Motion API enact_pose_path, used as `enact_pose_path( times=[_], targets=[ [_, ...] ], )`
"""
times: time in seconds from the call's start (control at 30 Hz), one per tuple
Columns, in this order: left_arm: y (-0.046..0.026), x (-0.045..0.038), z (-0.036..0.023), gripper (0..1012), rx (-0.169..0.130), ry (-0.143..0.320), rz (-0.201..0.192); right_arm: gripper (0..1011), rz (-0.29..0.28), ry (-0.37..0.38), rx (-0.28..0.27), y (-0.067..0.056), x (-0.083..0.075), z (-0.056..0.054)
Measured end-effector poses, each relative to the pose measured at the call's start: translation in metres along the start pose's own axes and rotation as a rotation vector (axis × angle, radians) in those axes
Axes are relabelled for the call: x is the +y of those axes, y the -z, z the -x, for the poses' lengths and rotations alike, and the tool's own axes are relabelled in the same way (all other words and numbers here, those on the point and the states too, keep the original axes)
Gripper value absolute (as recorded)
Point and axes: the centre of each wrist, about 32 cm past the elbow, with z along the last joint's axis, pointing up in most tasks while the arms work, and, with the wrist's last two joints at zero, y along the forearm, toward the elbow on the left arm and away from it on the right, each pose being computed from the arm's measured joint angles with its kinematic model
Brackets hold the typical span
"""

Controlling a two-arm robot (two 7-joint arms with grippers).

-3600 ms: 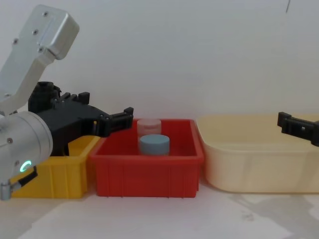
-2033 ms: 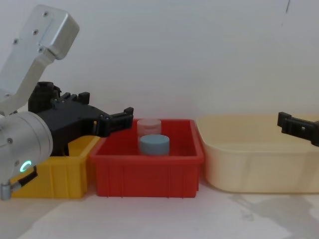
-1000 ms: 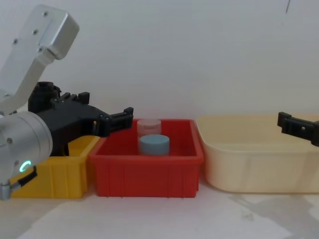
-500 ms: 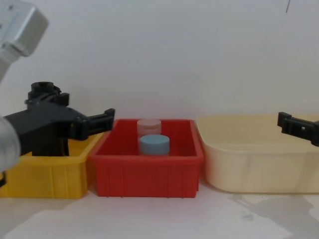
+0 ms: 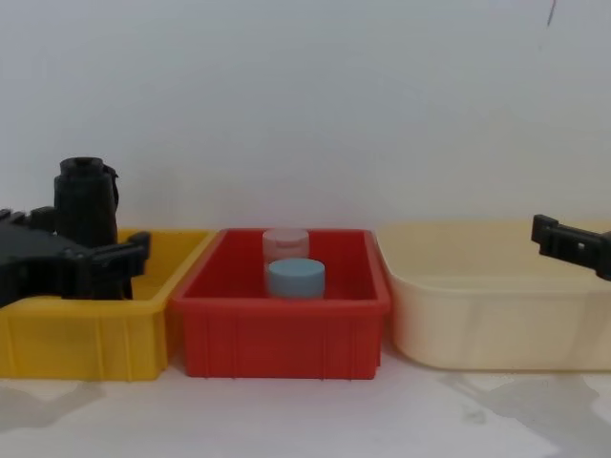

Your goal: Pick up the garbage bag with the one hand and transfer it to the other hand.

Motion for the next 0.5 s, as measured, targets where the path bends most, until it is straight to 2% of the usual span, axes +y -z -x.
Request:
enact_pose_path(
  times=[0.23, 0.5],
  targets=[
    [0.0027, 0.0077, -0.0109, 1001, 0.022, -0.046, -0.031, 1001, 0.0, 0.0, 0.0, 0.0, 0.0, 0.0],
    [0.0052, 0.0078, -0.0248, 1001, 0.04, -0.091, -0.053, 1001, 0.0, 0.0, 0.0, 0.0, 0.0, 0.0]
  ],
)
